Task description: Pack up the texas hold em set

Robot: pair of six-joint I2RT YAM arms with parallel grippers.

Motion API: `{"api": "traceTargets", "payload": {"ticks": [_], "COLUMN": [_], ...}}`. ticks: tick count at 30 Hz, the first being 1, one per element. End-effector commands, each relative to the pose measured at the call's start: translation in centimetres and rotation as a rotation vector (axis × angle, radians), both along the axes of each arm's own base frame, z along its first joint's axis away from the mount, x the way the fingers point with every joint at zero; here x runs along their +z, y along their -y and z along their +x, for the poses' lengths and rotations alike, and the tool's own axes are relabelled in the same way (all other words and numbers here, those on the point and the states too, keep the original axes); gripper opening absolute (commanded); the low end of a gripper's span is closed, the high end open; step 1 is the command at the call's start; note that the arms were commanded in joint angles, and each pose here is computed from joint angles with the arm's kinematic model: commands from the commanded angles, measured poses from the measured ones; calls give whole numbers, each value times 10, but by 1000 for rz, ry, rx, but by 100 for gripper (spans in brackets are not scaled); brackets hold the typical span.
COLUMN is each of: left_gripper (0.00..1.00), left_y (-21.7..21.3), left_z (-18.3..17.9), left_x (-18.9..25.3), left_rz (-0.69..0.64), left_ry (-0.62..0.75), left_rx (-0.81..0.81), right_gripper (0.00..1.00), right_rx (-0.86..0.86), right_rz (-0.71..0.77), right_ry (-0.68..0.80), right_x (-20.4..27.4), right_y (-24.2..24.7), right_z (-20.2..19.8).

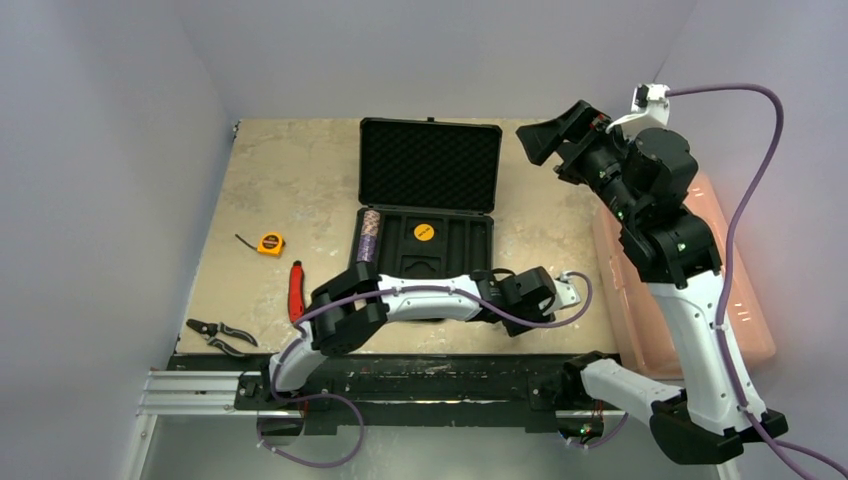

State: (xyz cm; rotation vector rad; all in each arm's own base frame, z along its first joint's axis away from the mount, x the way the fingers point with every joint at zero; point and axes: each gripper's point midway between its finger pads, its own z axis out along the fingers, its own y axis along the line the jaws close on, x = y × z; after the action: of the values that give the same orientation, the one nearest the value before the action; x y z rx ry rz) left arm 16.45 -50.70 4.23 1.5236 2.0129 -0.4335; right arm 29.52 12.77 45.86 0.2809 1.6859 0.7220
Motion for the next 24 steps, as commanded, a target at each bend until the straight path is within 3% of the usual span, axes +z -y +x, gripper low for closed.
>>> {"api": "traceTargets", "payload": {"ticks": [1,12,24], "left_gripper": [41,41,39], "left_y": [4,-8,-71], "left_z": [5,10,61], "left_x": [52,89,113], "left_rz": [-103,-154,-187], "left_ry": [12,16,16], "left_rx": [18,66,301], "right_gripper": [99,99,99], "right_rx": [-22,-56,-78], "right_rz": [-4,-15,-18], "right_ry": [38,71,113], "right_x": [10,20,35], "right_y": [6,16,22], "right_z": [-5,-11,-15]}}
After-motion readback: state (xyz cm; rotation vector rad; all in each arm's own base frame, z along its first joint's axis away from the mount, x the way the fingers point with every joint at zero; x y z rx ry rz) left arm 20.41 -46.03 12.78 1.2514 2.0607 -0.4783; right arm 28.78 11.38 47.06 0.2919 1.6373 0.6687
